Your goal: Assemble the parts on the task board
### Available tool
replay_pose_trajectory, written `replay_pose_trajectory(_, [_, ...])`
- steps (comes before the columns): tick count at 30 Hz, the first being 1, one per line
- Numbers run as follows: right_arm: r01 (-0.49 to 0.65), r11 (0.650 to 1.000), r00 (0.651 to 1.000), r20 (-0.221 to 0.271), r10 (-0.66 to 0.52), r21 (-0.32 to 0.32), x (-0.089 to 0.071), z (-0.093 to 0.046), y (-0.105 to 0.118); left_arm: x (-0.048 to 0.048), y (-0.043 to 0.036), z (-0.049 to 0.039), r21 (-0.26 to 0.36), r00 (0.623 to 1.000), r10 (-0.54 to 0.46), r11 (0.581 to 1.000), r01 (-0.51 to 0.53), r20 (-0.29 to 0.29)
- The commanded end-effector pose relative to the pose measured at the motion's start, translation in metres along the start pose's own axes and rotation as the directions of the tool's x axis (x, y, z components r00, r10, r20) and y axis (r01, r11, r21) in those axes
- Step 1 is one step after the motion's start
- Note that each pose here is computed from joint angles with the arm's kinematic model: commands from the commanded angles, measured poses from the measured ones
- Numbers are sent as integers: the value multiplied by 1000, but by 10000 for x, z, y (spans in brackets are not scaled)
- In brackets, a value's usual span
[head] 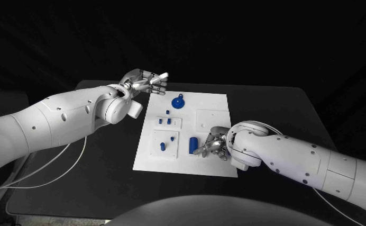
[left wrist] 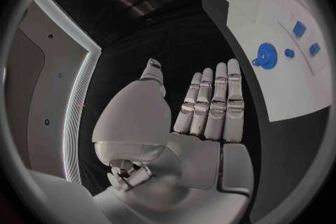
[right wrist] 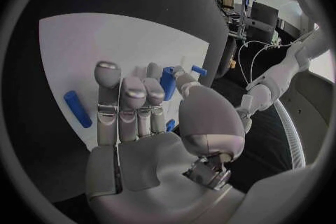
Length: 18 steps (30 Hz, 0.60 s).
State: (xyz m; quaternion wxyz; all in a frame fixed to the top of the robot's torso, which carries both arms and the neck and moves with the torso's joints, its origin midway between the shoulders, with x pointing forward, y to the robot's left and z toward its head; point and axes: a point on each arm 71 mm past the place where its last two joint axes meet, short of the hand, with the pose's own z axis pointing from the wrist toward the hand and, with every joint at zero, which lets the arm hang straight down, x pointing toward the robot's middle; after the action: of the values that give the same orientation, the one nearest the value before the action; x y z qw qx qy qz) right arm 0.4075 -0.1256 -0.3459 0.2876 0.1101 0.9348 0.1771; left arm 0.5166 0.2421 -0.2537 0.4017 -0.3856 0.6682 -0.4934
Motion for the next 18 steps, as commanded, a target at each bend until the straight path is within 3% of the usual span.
replay_pose_trajectory(1, [0, 1000, 1000, 9, 0, 3, -5, 7, -3, 20, -13, 6, 8, 1000, 0, 1000, 0, -13])
replay_pose_trajectory(18, [10, 1000, 1000, -9, -10, 5, 2, 4, -20, 21, -9, 7, 4, 1000, 1, 1000, -1, -16])
